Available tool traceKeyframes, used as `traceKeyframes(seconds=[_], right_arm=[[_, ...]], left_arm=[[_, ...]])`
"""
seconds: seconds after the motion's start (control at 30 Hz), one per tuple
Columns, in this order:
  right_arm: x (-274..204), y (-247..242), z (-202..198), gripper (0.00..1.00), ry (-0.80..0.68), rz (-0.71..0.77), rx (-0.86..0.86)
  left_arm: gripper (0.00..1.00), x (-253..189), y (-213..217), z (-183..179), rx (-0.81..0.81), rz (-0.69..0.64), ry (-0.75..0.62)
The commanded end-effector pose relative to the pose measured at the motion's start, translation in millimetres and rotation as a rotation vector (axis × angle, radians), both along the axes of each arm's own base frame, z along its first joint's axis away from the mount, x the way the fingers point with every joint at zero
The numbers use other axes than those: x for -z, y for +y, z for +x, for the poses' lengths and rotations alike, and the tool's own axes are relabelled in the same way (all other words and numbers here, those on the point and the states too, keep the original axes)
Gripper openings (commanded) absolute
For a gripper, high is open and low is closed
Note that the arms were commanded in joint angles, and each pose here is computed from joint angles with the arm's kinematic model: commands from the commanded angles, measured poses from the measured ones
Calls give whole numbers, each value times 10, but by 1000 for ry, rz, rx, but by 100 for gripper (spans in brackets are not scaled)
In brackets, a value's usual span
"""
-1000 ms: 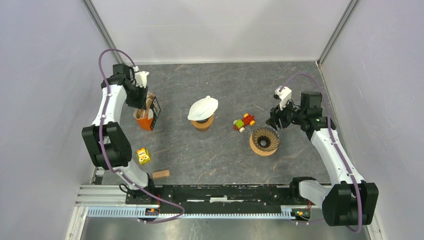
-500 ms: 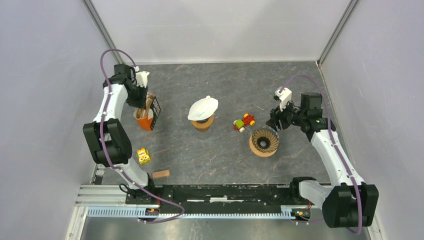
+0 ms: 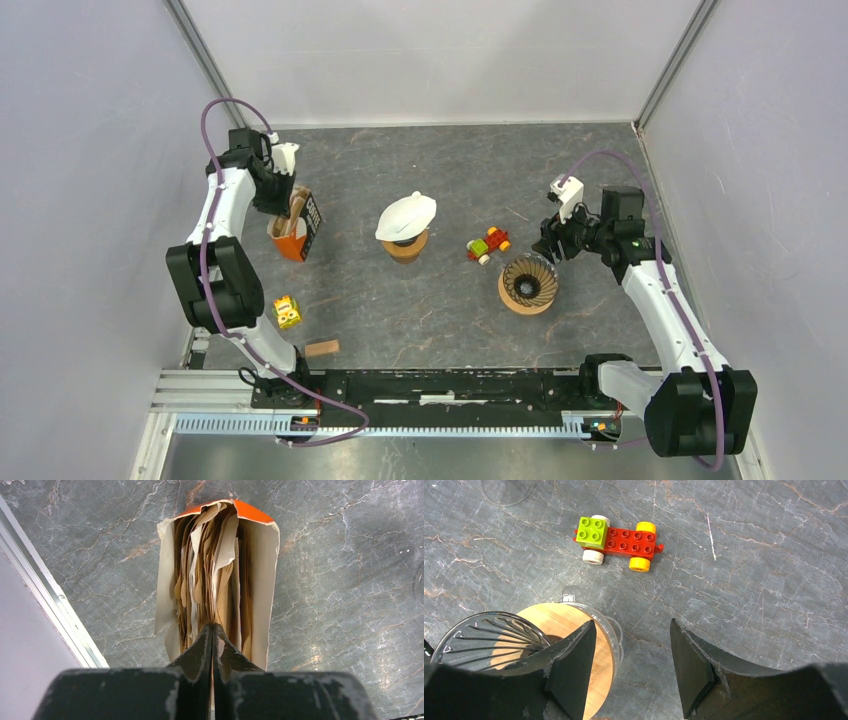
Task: Place the coffee filter in the dripper
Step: Pick up the coffee filter from the coffee filter holder.
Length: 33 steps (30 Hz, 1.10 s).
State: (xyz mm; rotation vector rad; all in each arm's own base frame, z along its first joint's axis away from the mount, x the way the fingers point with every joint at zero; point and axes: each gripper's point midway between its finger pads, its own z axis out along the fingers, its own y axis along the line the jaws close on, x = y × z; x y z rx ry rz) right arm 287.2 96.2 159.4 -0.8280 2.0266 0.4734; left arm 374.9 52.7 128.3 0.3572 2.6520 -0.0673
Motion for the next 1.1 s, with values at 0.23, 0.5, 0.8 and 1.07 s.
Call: traceKeyframes(seconds=[0.23, 0.5, 0.8, 1.07], right_arm=[[-52, -14, 16, 63, -32, -2, 9], [-57, -15, 15, 63, -34, -2, 9], [-66, -15, 19, 63, -35, -2, 9], [-81, -16, 20, 63, -39, -2, 10]], left_arm=[[2, -295, 2, 93, 33, 6, -82], [2, -510, -17, 77, 33, 6, -122], [2, -668, -39, -7, 41, 8, -146], [26, -314, -3, 21, 52, 10, -55]])
